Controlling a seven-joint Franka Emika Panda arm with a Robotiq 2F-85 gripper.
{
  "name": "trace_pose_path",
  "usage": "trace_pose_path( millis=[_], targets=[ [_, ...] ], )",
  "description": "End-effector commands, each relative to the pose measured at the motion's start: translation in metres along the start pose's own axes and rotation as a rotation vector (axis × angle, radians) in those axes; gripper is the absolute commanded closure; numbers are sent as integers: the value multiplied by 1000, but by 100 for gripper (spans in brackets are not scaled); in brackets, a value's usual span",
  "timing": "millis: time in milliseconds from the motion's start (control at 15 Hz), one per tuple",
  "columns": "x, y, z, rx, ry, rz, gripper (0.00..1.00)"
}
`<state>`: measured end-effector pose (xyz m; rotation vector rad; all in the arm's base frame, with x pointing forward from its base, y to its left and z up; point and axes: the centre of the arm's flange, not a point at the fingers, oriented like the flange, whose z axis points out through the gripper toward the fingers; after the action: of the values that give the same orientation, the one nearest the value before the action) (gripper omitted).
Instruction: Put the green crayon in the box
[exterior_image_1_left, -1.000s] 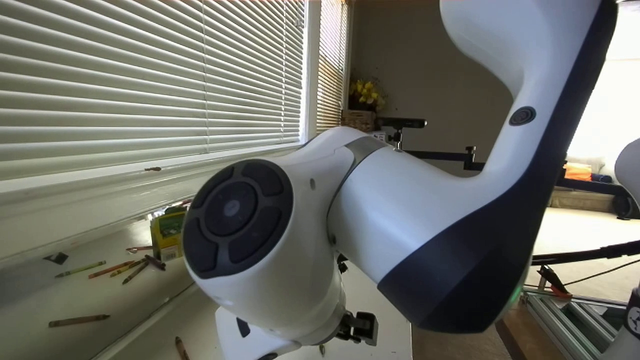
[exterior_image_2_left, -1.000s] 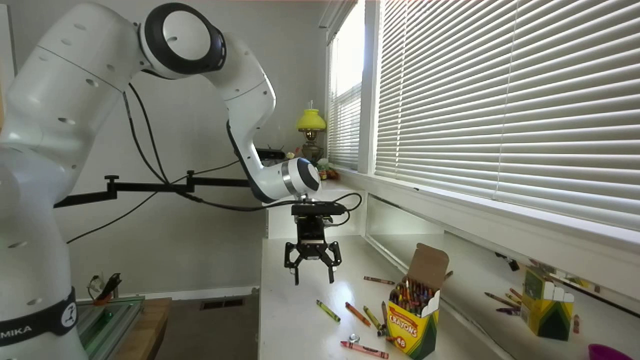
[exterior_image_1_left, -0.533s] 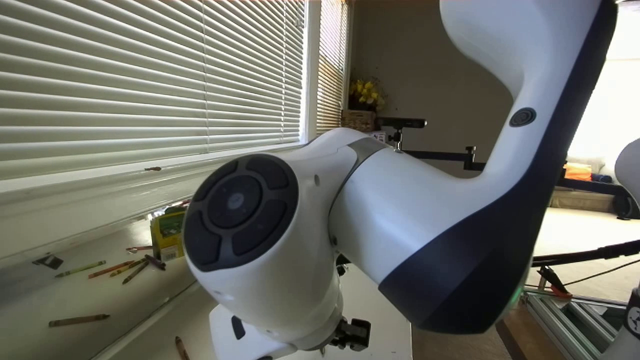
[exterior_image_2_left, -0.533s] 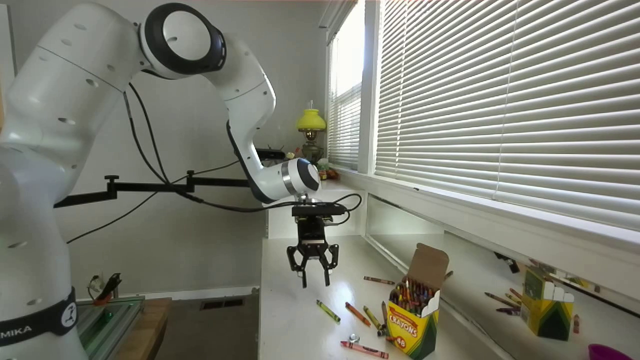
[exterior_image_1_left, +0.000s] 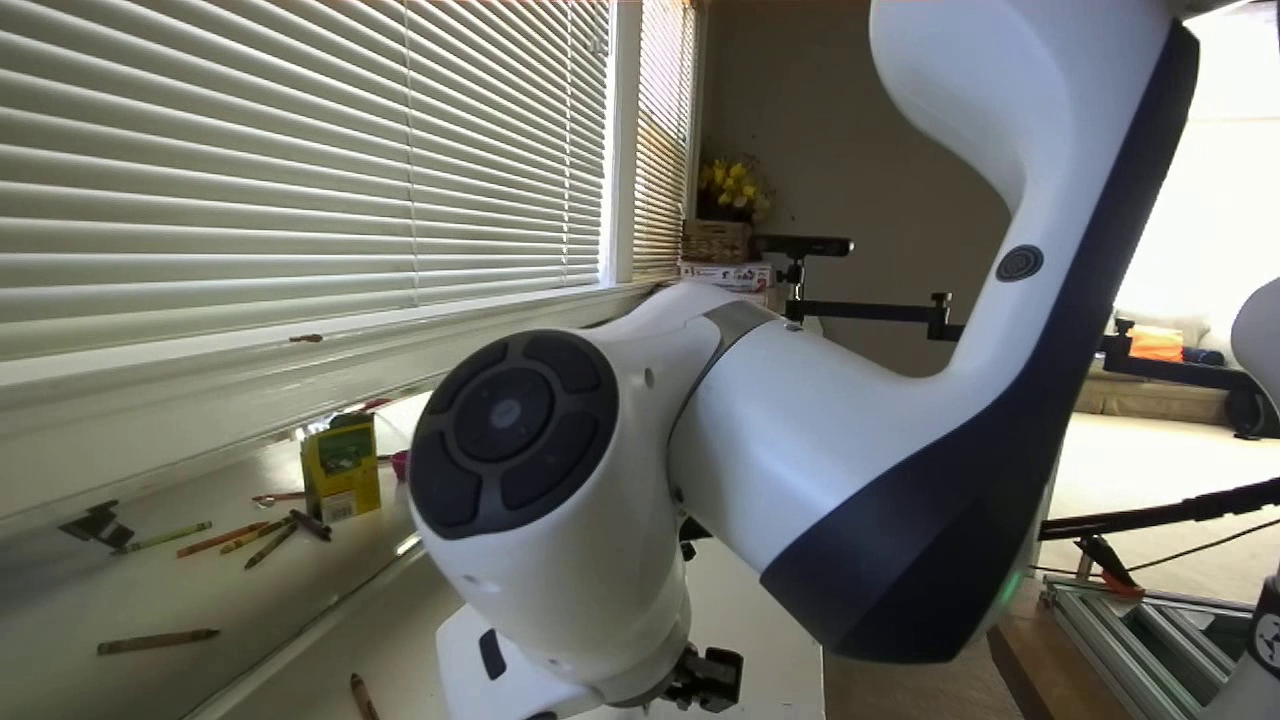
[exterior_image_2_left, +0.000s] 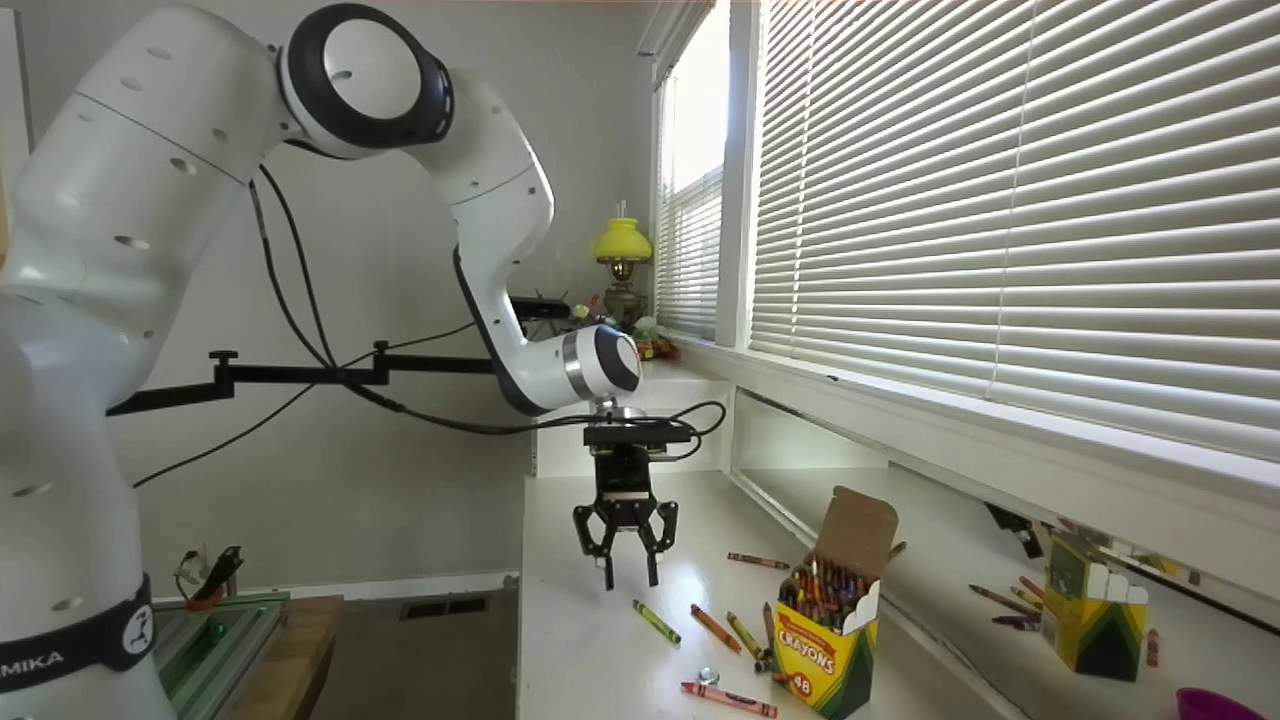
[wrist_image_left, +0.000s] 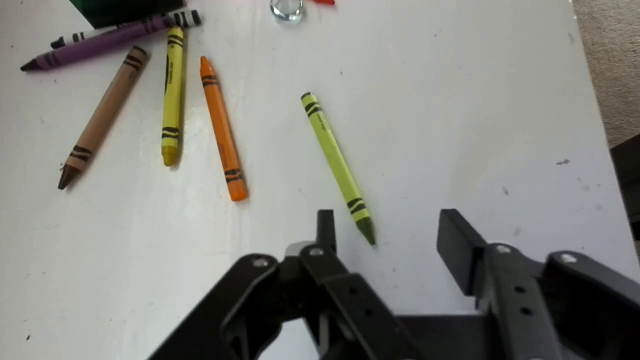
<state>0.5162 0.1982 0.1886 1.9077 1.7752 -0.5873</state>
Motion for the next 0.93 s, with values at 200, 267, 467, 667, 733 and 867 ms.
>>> trace_pose_path(
  millis=[200,267,467,667,733,867],
  targets=[
    [-1,-3,20,4,20,20,79],
    [-1,-2,22,2,20,19,83],
    [-2,-1,27,-5,15,16,72],
    [-4,1,26,-13,14,13,62],
    [-4,2,26,-16,15,14,58],
    [-5,2,26,-19,15,8,57]
  ],
)
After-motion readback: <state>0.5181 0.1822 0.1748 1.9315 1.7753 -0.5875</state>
